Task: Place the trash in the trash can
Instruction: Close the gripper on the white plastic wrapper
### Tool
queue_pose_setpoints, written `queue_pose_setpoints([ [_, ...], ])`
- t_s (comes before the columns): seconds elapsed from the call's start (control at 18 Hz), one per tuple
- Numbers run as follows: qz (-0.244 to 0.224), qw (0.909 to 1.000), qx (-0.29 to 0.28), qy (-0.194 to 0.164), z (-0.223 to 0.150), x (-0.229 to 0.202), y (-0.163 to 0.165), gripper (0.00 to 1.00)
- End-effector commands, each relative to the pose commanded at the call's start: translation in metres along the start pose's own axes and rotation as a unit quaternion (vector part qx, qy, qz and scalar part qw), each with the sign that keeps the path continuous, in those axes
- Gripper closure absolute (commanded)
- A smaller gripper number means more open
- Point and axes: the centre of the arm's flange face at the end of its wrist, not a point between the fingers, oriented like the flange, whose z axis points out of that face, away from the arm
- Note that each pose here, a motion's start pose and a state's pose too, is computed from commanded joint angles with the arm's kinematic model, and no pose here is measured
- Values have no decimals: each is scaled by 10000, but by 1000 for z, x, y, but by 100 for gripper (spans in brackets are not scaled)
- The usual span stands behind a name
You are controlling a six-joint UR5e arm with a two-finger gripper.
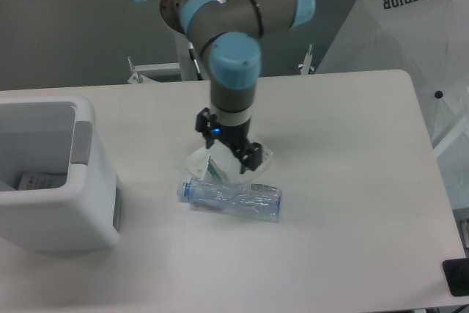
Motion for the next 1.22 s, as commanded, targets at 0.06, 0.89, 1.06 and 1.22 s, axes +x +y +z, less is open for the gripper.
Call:
queue_pose_setpoints([
  [0.06, -14, 9999, -57, 82, 9, 2, 2, 0],
  [0.89, -314, 9983, -472, 149, 39, 14, -3, 91],
  [1.06, -394, 9983, -420, 70, 28, 12, -4, 100],
  [1.22, -429, 9984, -361, -2, 13, 12, -2, 100],
])
